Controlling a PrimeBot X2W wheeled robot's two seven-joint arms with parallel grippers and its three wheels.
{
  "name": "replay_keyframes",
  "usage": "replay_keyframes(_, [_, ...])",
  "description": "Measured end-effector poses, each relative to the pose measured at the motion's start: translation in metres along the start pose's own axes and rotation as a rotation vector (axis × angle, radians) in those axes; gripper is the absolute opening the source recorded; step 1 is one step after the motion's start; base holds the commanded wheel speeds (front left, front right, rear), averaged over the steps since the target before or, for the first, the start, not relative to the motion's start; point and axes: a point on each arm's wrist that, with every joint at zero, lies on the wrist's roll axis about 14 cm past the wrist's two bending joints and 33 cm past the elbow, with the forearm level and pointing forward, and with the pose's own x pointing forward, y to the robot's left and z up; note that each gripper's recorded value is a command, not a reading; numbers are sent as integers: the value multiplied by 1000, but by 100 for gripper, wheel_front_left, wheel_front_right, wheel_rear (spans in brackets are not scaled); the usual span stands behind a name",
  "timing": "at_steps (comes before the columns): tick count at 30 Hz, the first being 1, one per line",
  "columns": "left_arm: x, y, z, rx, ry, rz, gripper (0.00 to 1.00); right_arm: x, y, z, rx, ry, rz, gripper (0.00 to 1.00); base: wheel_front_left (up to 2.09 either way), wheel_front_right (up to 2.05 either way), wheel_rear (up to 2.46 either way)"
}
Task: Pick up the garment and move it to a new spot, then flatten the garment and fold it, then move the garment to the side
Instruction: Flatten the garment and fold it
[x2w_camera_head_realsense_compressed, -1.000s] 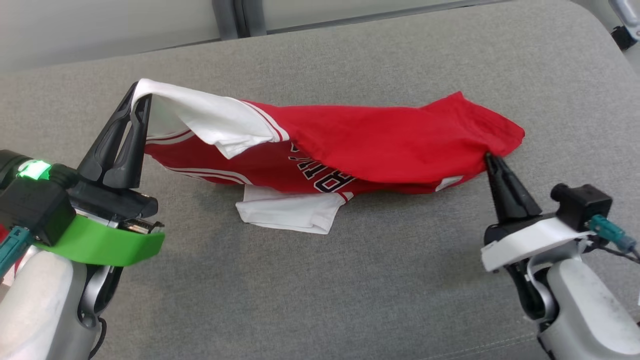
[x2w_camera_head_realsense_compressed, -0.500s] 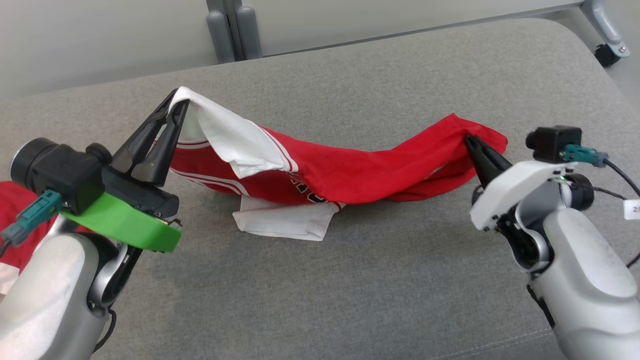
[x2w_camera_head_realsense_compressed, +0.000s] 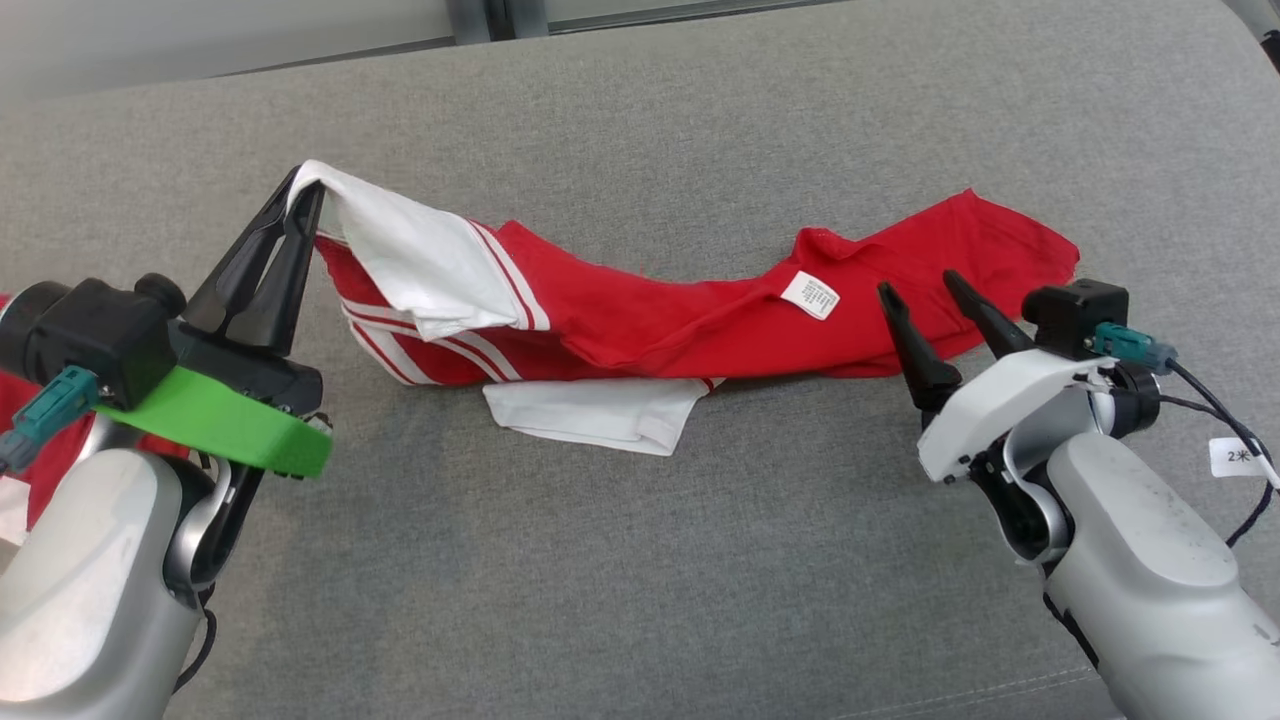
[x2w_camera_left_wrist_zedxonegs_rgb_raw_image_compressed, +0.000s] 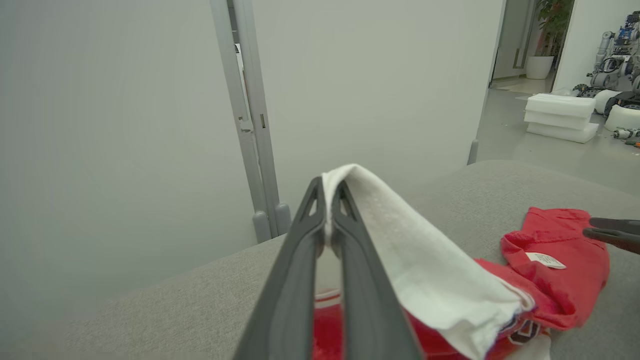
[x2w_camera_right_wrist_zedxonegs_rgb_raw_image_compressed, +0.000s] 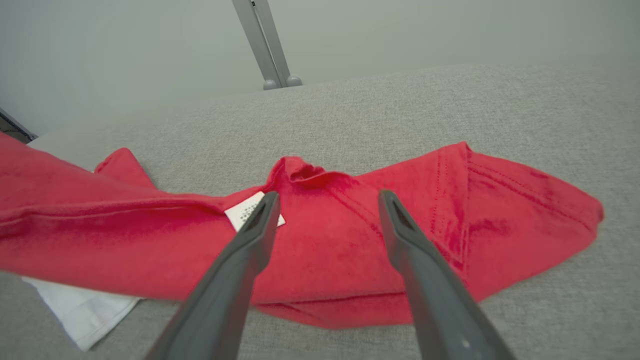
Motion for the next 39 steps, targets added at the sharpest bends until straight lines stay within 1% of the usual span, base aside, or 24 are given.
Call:
replay_keyframes(2, [-4,5,-8,-8,12,18,0,1,-3,-2,3,9,0,100,0,0,0])
replay_keyframes(6, [-11,10,-21,-28,33,40,0,11,-2,-1,-43,41,25,100,0,0,0])
replay_keyframes(9, [-14,13,-24,-32,35,52,0,28,7,5,-116,88,69,100,0,0,0])
replay_keyframes(11, [-16,13,-26,-36,39,57,0,38,10,3,-141,140,80,100,0,0,0])
replay_keyframes(15, [-21,14,-31,-39,53,66,0,52,18,-13,-182,274,98,100,0,0,0])
replay_keyframes(19, [-23,15,-33,-44,54,71,0,64,29,-19,-202,338,119,100,0,0,0])
replay_keyframes(21, [-23,16,-36,-44,59,73,0,67,28,-25,-221,374,117,100,0,0,0])
replay_keyframes(23, [-23,16,-38,-41,63,74,0,68,25,-32,-227,408,106,90,0,0,0])
replay_keyframes(24, [-24,17,-39,-40,67,76,0,69,23,-35,-236,425,101,86,0,0,0])
replay_keyframes(26, [-25,18,-40,-37,71,79,0,69,20,-40,-247,449,93,83,0,0,0])
replay_keyframes(28, [-25,20,-41,-31,75,80,0,68,18,-43,-257,462,86,86,0,0,0])
replay_keyframes(29, [-25,20,-41,-31,75,81,0,68,17,-43,-258,462,84,91,0,0,0])
replay_keyframes(30, [-25,20,-41,-30,75,81,0,68,16,-42,-258,461,82,89,0,0,0])
replay_keyframes(31, [-25,21,-41,-28,75,82,0,68,16,-42,-257,460,81,80,0,0,0])
replay_keyframes(32, [-25,22,-41,-27,76,83,0,68,16,-42,-257,460,80,51,0,0,0])
replay_keyframes(33, [-25,22,-41,-26,76,84,0,67,15,-42,-258,461,78,41,0,0,0])
replay_keyframes(34, [-25,23,-41,-26,76,84,0,67,15,-42,-260,461,77,16,0,0,0])
replay_keyframes(35, [-25,23,-42,-25,77,84,0,67,14,-41,-261,459,77,2,0,0,0])
replay_keyframes(36, [-25,23,-42,-25,78,85,0,68,14,-40,-262,450,78,0,0,0,0])
replay_keyframes(39, [-26,24,-43,-24,82,87,0,70,18,-34,-265,418,89,0,0,0,0])
